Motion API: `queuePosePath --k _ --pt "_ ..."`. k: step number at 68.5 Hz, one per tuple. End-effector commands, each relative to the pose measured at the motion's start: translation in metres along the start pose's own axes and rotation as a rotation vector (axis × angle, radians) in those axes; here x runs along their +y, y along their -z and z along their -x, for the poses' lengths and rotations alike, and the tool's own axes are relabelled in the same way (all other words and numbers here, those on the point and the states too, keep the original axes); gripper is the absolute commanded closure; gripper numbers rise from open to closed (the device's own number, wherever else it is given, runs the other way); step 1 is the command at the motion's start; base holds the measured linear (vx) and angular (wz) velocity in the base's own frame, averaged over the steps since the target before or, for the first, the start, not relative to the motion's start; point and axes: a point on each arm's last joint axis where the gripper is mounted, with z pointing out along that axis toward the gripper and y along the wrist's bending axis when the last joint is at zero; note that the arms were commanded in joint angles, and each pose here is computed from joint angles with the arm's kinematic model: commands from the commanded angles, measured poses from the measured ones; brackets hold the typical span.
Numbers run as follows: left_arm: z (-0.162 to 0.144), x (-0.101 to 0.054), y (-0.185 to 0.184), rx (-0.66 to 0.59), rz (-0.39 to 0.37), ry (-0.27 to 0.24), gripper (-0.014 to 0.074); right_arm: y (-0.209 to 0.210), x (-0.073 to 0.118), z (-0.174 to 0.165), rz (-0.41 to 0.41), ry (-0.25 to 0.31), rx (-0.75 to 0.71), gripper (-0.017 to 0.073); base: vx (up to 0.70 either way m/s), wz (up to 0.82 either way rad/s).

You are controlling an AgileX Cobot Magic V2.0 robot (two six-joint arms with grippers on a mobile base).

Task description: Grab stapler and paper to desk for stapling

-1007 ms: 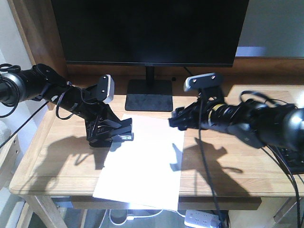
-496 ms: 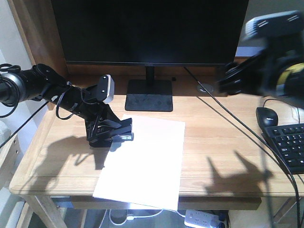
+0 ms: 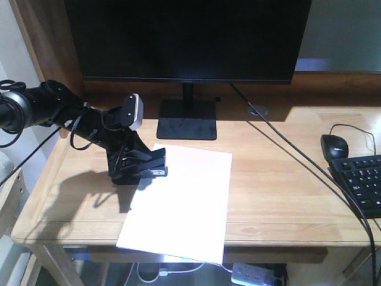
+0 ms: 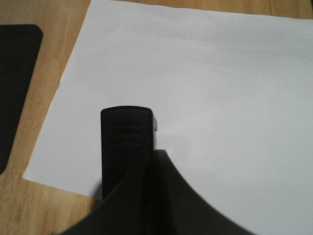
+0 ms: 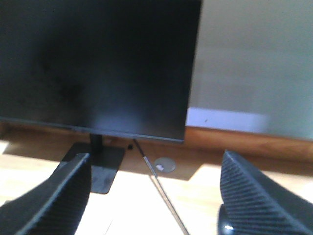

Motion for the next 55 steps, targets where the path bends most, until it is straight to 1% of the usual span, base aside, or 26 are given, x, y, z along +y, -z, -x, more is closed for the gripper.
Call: queuePosePath --k 1,10,16,24,35,44,55 --pt "0.028 0.004 0.025 -0.068 0.061 -0.02 0.06 0.023 -0.005 0.0 0.01 0.028 -0.106 0.0032 0.0 0.0" --pt "0.028 0.004 0.025 -0.068 0.061 -0.02 0.06 0.043 -0.009 -0.026 0.022 0.026 -0.141 0.0032 0.0 0.0" --pt "0.028 0.004 0.025 -0.068 0.061 -0.02 0.06 0.055 -0.012 -0.05 0.029 0.026 -0.158 0.0032 0.0 0.0" --pt "0.028 0.004 0.025 -0.068 0.061 -0.02 0.06 0.066 -0.014 -0.082 0.029 0.024 -0.161 0.0032 0.0 0.0" --pt "0.028 0.004 0.025 -0.068 0.061 -0.02 0.06 0.078 -0.017 -0.118 0.028 0.016 -0.19 0.0032 0.0 0.0" --pt "0.028 0.004 0.025 -0.068 0.061 -0.02 0.06 0.081 -0.018 -0.135 0.028 0.004 -0.2 0.0032 0.0 0.0" --pt "0.028 0.004 0.025 -0.068 0.061 -0.02 0.06 0.082 -0.019 -0.139 0.022 -0.001 -0.196 0.0032 0.0 0.0"
